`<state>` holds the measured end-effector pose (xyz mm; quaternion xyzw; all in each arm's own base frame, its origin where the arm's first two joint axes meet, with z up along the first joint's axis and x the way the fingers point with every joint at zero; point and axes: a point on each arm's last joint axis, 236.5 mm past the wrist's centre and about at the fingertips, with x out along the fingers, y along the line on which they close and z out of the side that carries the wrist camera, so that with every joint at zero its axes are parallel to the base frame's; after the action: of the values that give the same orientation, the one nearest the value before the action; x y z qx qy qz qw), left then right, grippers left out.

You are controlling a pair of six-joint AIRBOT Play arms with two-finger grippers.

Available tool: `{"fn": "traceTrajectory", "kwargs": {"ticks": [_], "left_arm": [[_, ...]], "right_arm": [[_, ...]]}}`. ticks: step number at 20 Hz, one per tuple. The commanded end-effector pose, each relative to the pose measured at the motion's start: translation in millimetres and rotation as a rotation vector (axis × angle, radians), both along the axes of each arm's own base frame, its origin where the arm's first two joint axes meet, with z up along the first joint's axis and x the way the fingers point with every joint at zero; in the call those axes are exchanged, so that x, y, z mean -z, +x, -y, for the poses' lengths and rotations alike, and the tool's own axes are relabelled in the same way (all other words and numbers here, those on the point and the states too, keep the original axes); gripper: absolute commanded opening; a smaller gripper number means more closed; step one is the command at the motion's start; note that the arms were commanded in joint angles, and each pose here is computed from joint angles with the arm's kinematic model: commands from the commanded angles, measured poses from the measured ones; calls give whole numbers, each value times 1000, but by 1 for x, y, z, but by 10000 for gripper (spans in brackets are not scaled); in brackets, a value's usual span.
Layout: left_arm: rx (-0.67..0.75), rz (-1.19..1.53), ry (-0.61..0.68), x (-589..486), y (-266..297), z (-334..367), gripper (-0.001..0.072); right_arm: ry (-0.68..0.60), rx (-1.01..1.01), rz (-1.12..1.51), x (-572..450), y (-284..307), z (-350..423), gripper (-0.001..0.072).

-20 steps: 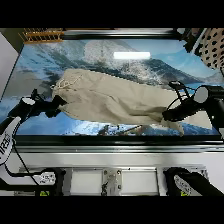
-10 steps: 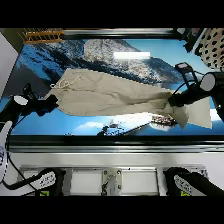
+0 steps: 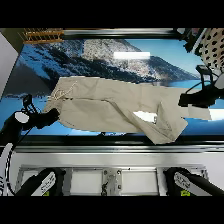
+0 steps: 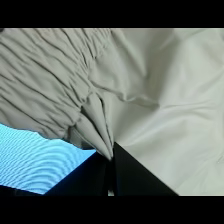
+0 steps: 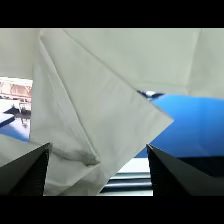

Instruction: Fold the clothes and pants, and hang the long-sleeved shirts on hangers.

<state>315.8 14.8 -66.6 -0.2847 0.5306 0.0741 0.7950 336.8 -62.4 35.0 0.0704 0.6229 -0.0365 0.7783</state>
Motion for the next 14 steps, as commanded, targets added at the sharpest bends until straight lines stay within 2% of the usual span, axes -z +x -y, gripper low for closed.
{"fn": "traceTrajectory", "kwargs": {"ticks": [1, 6, 7, 8, 9, 14], "left_arm": [[3, 3, 6, 2, -7, 2, 7], [3, 2, 6, 2, -7, 2, 7], [3, 2, 6, 2, -7, 2, 7], [3, 2, 6, 2, -7, 2, 7], [3, 3, 7, 2, -7, 2, 7], [3, 1, 5, 2, -7, 2, 7]], "right_arm": [[177, 335, -124, 45, -52, 18, 644], [281, 574, -226, 113, -107, 27, 644], [286, 585, -216, 122, -109, 27, 637], [288, 577, -205, 129, -110, 26, 588], [296, 563, -185, 134, -107, 23, 573], [387, 530, -135, 149, -85, 10, 573]]}}
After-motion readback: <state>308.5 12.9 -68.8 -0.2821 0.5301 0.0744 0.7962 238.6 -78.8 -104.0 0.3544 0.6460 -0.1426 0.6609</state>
